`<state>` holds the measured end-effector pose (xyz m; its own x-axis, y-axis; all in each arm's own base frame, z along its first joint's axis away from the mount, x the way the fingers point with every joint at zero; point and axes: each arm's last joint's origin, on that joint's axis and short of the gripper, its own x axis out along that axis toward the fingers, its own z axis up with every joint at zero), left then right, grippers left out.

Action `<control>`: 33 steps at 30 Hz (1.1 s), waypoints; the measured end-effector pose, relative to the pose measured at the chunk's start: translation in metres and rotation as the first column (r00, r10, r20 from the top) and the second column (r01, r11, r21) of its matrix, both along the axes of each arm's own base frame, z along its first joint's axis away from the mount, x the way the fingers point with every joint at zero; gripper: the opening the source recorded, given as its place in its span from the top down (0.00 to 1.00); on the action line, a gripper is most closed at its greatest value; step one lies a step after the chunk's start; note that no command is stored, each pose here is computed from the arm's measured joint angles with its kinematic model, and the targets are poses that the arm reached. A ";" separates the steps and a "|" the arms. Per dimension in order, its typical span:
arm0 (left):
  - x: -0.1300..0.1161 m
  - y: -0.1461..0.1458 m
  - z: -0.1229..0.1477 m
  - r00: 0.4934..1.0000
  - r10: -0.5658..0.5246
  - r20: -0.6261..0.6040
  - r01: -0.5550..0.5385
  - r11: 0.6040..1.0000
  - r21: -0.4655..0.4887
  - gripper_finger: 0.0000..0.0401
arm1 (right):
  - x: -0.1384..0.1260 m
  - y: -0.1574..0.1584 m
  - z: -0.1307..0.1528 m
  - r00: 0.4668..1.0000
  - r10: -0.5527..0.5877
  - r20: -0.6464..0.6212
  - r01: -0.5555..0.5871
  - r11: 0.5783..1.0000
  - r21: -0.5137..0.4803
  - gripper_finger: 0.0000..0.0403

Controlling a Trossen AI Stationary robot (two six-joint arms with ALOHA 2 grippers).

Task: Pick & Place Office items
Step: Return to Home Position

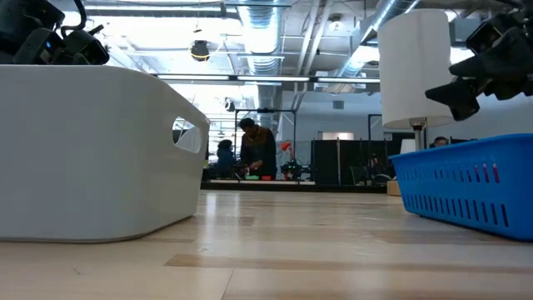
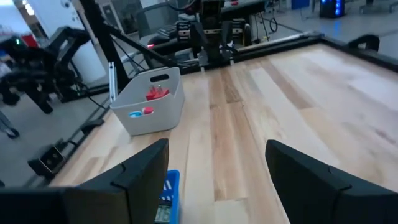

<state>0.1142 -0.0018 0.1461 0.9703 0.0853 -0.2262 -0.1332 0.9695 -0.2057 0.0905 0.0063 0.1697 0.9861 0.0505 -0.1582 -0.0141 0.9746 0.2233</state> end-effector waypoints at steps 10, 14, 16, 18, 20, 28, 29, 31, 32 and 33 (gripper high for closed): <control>0.000 0.000 0.000 1.000 0.000 0.000 0.000 1.000 0.000 0.54 | 0.000 0.000 0.000 1.000 -0.010 -0.004 0.010 0.998 0.063 0.35; 0.000 0.000 0.000 1.000 0.000 0.000 0.000 1.000 0.000 0.54 | 0.000 0.000 0.000 1.000 -0.010 -0.005 0.010 0.998 0.063 0.35; 0.000 0.000 0.000 1.000 0.000 0.000 0.000 1.000 0.000 0.54 | 0.000 0.000 0.000 1.000 -0.010 -0.005 0.010 0.998 0.063 0.35; 0.000 0.000 0.000 1.000 0.000 0.000 0.000 1.000 0.000 0.54 | 0.000 0.000 0.000 1.000 -0.010 -0.005 0.010 0.998 0.063 0.35; 0.000 0.000 0.000 1.000 0.000 0.000 0.000 1.000 0.000 0.54 | 0.000 0.000 0.000 1.000 -0.010 -0.005 0.010 0.998 0.063 0.35; 0.000 0.000 0.000 1.000 0.000 0.000 0.000 1.000 0.000 0.54 | 0.000 0.000 0.000 1.000 -0.010 -0.006 0.010 0.998 0.063 0.35; 0.000 0.000 0.000 1.000 0.000 0.000 0.000 1.000 0.000 0.54 | 0.000 0.000 0.000 1.000 -0.010 -0.006 0.010 0.998 0.063 0.35; 0.000 0.000 0.000 1.000 0.000 0.000 0.000 1.000 0.000 0.54 | 0.000 0.000 0.000 1.000 -0.010 -0.006 0.010 0.998 0.063 0.35; 0.000 0.000 0.000 1.000 0.000 0.000 0.000 1.000 0.000 0.54 | 0.000 0.000 0.000 1.000 -0.010 -0.006 0.010 0.998 0.063 0.35; 0.000 0.000 0.000 1.000 0.000 0.000 0.000 1.000 0.000 0.54 | 0.000 0.000 0.000 1.000 -0.010 -0.006 0.010 0.998 0.063 0.35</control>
<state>0.1142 -0.0018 0.1460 0.9703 0.0851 -0.2265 -0.1330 0.9696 -0.2053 0.0904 0.0063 0.1695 0.9857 0.0505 -0.1608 -0.0027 0.9587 0.2844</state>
